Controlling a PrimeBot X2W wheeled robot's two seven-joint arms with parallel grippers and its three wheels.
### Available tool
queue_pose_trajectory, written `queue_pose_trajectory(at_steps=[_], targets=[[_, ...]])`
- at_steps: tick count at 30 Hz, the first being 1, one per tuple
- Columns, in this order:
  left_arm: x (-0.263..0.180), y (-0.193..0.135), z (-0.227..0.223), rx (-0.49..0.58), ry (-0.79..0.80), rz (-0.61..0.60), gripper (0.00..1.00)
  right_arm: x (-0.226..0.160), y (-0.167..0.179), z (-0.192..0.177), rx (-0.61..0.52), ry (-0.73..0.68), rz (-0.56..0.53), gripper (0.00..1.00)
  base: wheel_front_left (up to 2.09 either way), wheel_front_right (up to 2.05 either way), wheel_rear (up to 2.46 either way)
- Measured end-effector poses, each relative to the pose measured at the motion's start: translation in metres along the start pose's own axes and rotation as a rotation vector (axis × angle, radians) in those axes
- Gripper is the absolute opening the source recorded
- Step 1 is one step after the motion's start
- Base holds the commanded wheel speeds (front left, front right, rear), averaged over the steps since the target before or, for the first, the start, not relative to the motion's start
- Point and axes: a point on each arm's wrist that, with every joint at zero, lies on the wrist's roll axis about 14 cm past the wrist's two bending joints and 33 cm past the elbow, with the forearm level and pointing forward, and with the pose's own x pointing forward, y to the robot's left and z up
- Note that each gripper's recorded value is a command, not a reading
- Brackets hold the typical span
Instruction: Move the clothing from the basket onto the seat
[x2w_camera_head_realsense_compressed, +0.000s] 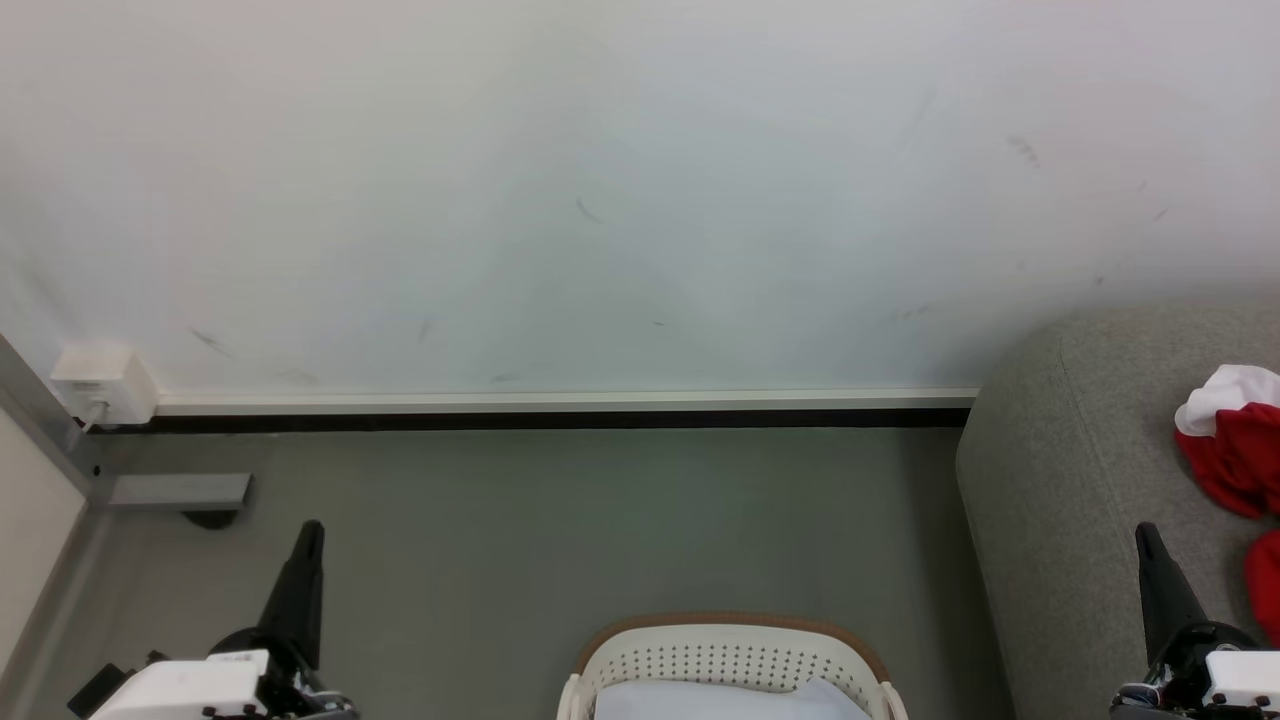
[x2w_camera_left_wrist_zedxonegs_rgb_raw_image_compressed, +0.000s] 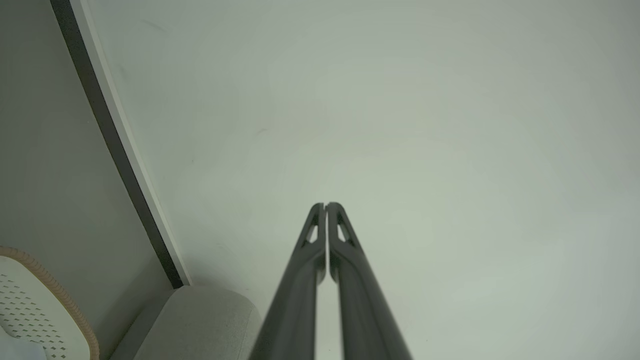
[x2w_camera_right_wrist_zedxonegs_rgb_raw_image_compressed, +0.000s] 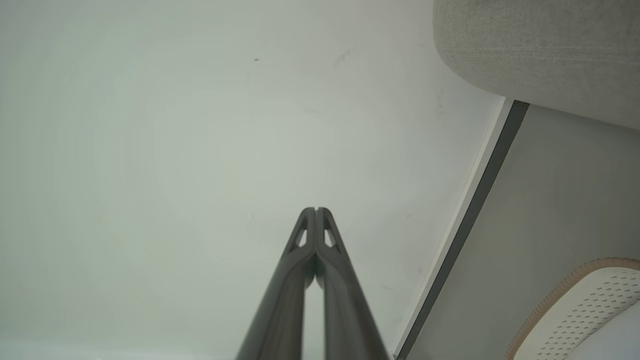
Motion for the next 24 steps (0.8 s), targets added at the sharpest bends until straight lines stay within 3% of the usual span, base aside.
queue_pose_trajectory(at_steps=[24], targets=[[0.0,0.0,0.0,0.0,0.0,0.0,0.0,0.0001,0.0001,0.0,-0.001,0.0,0.0,0.0,0.0,0.0,0.0]])
